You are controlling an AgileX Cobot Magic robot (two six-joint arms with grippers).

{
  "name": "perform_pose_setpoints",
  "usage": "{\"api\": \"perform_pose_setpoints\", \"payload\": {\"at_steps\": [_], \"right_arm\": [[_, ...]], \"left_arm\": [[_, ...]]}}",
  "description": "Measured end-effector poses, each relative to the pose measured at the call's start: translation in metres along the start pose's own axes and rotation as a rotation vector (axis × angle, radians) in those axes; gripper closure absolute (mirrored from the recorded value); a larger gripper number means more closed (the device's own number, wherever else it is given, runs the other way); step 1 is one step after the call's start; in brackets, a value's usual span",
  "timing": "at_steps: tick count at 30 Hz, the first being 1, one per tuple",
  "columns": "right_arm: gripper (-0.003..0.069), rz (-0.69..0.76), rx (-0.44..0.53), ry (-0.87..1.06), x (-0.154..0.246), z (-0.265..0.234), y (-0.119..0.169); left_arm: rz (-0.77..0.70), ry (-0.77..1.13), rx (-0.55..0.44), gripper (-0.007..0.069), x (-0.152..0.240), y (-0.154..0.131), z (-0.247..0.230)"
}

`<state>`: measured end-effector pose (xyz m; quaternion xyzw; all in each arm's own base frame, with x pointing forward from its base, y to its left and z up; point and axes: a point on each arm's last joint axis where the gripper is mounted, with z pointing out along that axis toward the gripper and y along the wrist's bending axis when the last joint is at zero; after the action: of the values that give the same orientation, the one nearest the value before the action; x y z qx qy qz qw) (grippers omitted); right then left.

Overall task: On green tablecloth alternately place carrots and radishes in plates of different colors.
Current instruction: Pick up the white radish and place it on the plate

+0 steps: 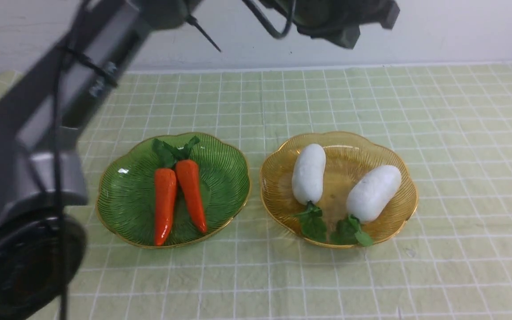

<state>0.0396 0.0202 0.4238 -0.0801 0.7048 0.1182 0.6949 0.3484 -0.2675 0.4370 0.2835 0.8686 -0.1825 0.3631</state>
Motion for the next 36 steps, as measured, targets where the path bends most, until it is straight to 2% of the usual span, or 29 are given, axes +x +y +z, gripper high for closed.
{"api": "perform_pose_setpoints", "payload": {"at_steps": [1, 2, 4, 9, 10, 12, 14, 17, 18, 19, 23, 26, 28, 36], "right_arm": [[0.0673, -0.001, 0.003, -0.029, -0.002, -0.003, 0.0], [0.0673, 0.016, 0.032, -0.152, 0.019, -0.01, -0.003], [0.0673, 0.028, 0.052, -0.255, 0.029, -0.017, -0.005], [0.0673, 0.06, 0.109, -0.392, 0.079, -0.019, -0.015], [0.0673, 0.061, 0.111, -0.402, 0.08, -0.02, -0.015], [0.0673, 0.064, 0.123, -0.427, 0.092, -0.02, -0.017], [0.0673, 0.062, 0.128, -0.438, 0.096, -0.021, -0.018], [0.0673, 0.058, 0.135, -0.462, 0.095, -0.022, -0.018], [0.0673, 0.058, 0.135, -0.464, 0.095, -0.022, -0.018], [0.0673, 0.058, 0.136, -0.465, 0.095, -0.022, -0.018], [0.0673, 0.058, 0.136, -0.465, 0.095, -0.022, -0.018], [0.0673, 0.058, 0.136, -0.465, 0.095, -0.022, -0.018], [0.0673, 0.058, 0.136, -0.465, 0.095, -0.022, -0.018], [0.0673, 0.058, 0.136, -0.465, 0.095, -0.022, -0.018]], "left_arm": [[0.0, 0.011, -0.003, 0.0633, 0.002, 0.001, 0.003], [0.009, 0.015, -0.034, 0.0633, 0.008, 0.0, -0.027], [0.015, 0.039, -0.057, 0.0633, 0.017, 0.001, -0.04], [0.012, 0.191, -0.087, 0.0633, 0.083, 0.002, -0.084], [0.012, 0.192, -0.086, 0.0633, 0.086, 0.002, -0.085], [0.007, 0.196, -0.086, 0.0633, 0.129, 0.002, -0.102], [0.009, 0.145, -0.085, 0.0633, 0.152, 0.001, -0.12], [0.005, -0.021, -0.079, 0.0633, 0.21, 0.002, -0.145], [0.0, -0.042, -0.077, 0.0633, 0.228, 0.002, -0.147], [0.001, -0.076, -0.076, 0.0633, 0.229, 0.002, -0.15], [0.005, -0.277, -0.069, 0.0633, 0.293, 0.004, -0.163], [0.009, -0.388, -0.065, 0.0633, 0.312, 0.004, -0.172], [0.016, -0.537, -0.057, 0.0633, 0.33, 0.004, -0.188], [0.02, -0.807, -0.021, 0.0633, 0.365, 0.0, -0.233]]}}
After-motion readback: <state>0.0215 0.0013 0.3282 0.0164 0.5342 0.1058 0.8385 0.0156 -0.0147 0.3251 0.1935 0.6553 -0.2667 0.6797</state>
